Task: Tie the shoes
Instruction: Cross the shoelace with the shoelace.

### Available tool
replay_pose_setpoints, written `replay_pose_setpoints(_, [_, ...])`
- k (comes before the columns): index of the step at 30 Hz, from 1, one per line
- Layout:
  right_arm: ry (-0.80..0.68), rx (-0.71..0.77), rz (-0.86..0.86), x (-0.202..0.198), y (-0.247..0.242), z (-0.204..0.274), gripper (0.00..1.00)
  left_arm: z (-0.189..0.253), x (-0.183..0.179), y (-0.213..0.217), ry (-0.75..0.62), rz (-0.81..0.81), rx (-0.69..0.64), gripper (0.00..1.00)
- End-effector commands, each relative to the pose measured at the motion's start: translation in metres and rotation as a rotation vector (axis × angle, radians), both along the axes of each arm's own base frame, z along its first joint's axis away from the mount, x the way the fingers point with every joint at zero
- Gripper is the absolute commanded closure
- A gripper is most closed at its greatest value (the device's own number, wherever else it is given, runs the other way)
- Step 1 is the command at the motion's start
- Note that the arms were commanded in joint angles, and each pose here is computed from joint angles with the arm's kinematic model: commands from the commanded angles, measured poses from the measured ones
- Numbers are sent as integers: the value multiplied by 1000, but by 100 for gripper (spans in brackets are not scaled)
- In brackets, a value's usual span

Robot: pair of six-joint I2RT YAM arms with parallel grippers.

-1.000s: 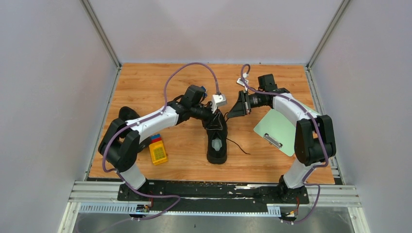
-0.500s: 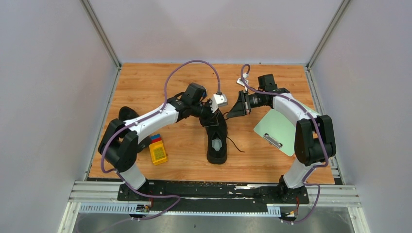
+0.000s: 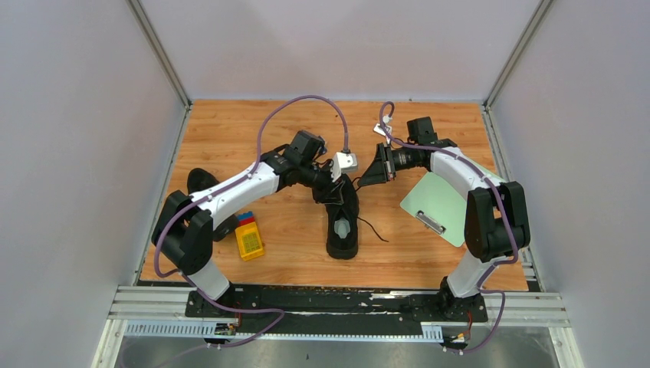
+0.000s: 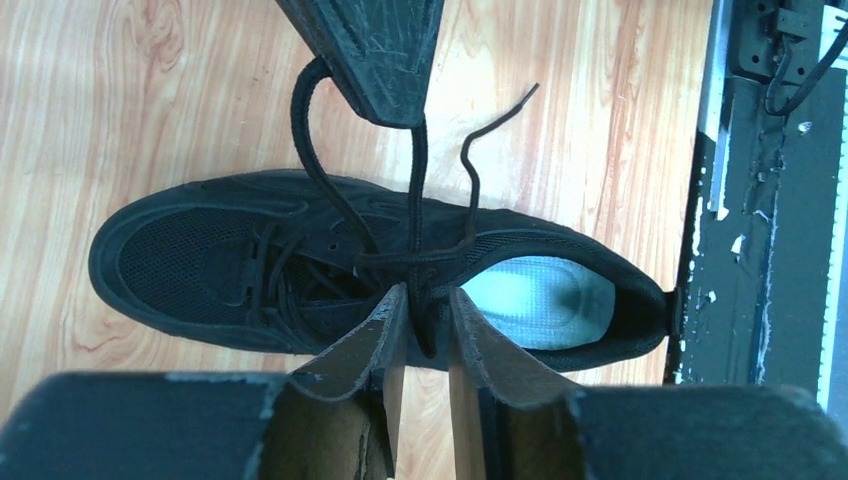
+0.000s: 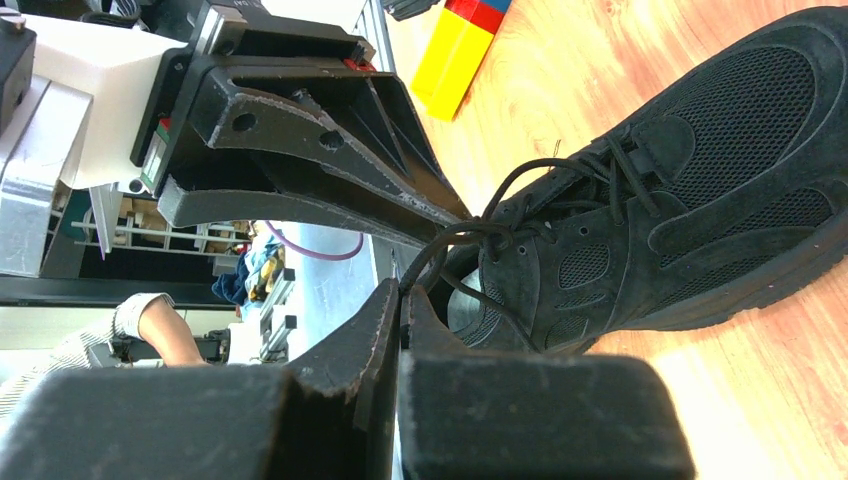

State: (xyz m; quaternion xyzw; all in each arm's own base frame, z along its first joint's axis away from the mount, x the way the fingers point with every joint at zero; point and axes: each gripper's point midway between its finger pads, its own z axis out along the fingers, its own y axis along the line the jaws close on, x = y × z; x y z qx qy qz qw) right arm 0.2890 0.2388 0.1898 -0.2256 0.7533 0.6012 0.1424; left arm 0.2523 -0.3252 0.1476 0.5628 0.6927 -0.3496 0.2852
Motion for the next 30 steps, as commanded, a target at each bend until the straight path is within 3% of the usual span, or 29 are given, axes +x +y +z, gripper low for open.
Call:
replay_pose_setpoints(1, [-58, 23, 10, 0, 2, 18, 100, 24, 15, -8, -87, 29, -50, 69])
replay_pose_setpoints(15, [-61, 34, 14, 0, 2, 23, 100, 6, 27, -20, -71, 25, -37, 72])
replay_pose_setpoints(30, [-55, 36, 5, 0, -2, 21, 100, 14, 33, -4, -153, 30, 37, 96])
